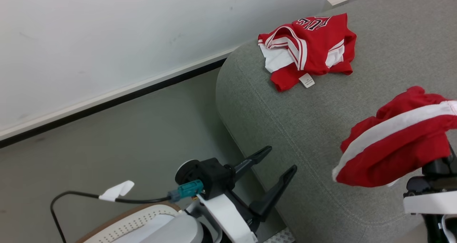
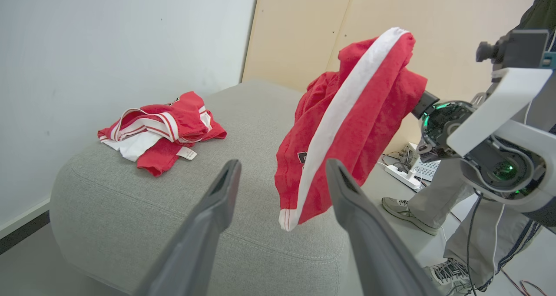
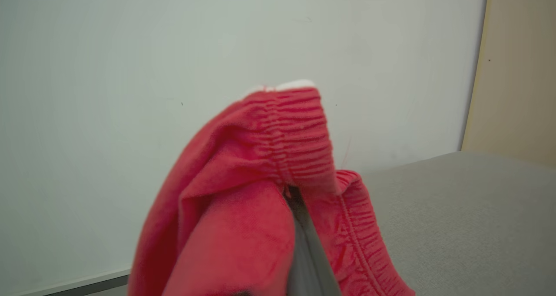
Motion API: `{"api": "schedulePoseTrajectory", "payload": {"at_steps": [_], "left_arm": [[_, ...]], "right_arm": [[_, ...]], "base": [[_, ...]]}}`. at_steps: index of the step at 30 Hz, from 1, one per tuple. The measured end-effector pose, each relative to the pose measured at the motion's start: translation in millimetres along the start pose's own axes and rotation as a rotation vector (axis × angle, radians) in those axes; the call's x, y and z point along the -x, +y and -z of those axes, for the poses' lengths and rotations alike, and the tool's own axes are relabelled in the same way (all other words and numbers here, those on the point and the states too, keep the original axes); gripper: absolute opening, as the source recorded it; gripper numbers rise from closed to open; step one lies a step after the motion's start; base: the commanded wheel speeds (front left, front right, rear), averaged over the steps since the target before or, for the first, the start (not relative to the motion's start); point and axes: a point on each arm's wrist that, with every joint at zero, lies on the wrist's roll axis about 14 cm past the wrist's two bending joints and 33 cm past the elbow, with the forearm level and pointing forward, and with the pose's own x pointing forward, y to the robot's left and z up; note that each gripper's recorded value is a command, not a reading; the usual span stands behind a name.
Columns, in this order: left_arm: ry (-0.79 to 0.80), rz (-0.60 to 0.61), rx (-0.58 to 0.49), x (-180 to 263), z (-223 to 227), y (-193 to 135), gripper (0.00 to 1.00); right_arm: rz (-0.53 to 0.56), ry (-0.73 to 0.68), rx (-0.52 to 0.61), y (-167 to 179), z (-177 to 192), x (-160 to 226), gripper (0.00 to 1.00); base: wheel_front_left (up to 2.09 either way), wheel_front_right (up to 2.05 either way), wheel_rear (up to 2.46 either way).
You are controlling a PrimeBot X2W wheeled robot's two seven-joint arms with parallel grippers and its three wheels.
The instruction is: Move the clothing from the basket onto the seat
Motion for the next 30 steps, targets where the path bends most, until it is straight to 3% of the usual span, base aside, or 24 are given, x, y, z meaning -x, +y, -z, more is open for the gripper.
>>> {"api": "schedulePoseTrajectory", "payload": {"at_steps": [4, 8, 15, 23, 29, 30], "left_arm": [[0.000, -0.011, 0.038, 0.8, 0.5, 5.1, 1.00], [0.003, -0.046, 0.037, 7.0, -1.8, 20.2, 1.00], [0.018, -0.143, 0.052, 29.2, 4.9, 65.3, 1.00], [0.037, -0.245, 0.092, 57.4, 25.6, 109.5, 1.00], [0.067, -0.329, 0.108, 82.9, 46.2, 141.2, 1.00], [0.073, -0.346, 0.111, 87.8, 49.9, 146.4, 1.00]], "right_arm": [[-0.021, -0.003, 0.083, -6.1, -9.5, -17.2, 0.00], [-0.018, -0.014, 0.047, -9.5, -11.4, -43.9, 0.00], [-0.011, -0.009, 0.111, -27.3, -10.2, -105.5, 0.00], [-0.038, 0.213, 0.222, -30.8, 62.8, -165.9, 0.00], [0.006, 0.513, 0.354, -63.4, 146.5, -164.4, 0.00], [0.015, 0.560, 0.363, -68.0, 159.7, -161.1, 0.16]], "base": [[0.00, 0.00, 0.00], [0.00, 0.00, 0.00], [0.00, 0.00, 0.00], [0.00, 0.00, 0.00], [0.00, 0.00, 0.00], [0.00, 0.00, 0.00]]}}
